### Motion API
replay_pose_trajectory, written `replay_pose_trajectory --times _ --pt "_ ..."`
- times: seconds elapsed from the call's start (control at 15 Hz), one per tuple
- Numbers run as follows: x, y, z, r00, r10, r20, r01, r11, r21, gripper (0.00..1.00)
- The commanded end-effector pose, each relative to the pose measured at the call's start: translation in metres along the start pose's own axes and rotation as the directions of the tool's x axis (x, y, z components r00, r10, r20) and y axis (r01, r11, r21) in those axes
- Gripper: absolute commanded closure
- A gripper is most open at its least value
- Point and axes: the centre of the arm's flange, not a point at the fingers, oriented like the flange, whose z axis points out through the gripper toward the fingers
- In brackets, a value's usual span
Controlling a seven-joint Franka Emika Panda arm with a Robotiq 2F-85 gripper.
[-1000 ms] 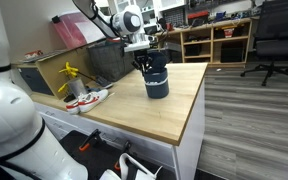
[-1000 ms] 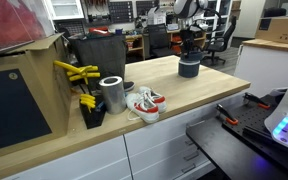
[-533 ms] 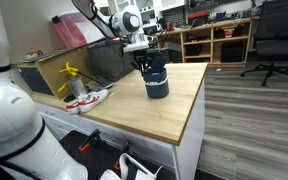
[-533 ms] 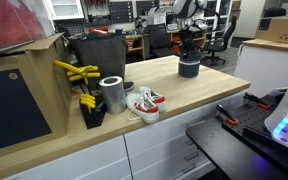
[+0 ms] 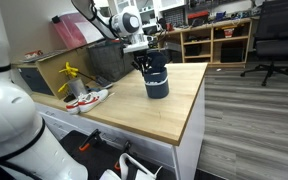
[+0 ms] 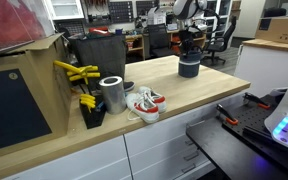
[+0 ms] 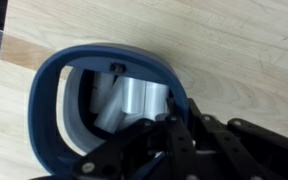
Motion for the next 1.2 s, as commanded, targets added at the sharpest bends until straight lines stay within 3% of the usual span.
replay_pose_trajectory --times 0.0,1.13 --pt "-0.006 -0.004 0.003 1.000 0.021 -0.008 -0.022 0.999 -0.032 0.97" --pt "0.003 -0.014 0.012 0.999 0.037 -0.016 -0.037 0.999 -0.038 0.97"
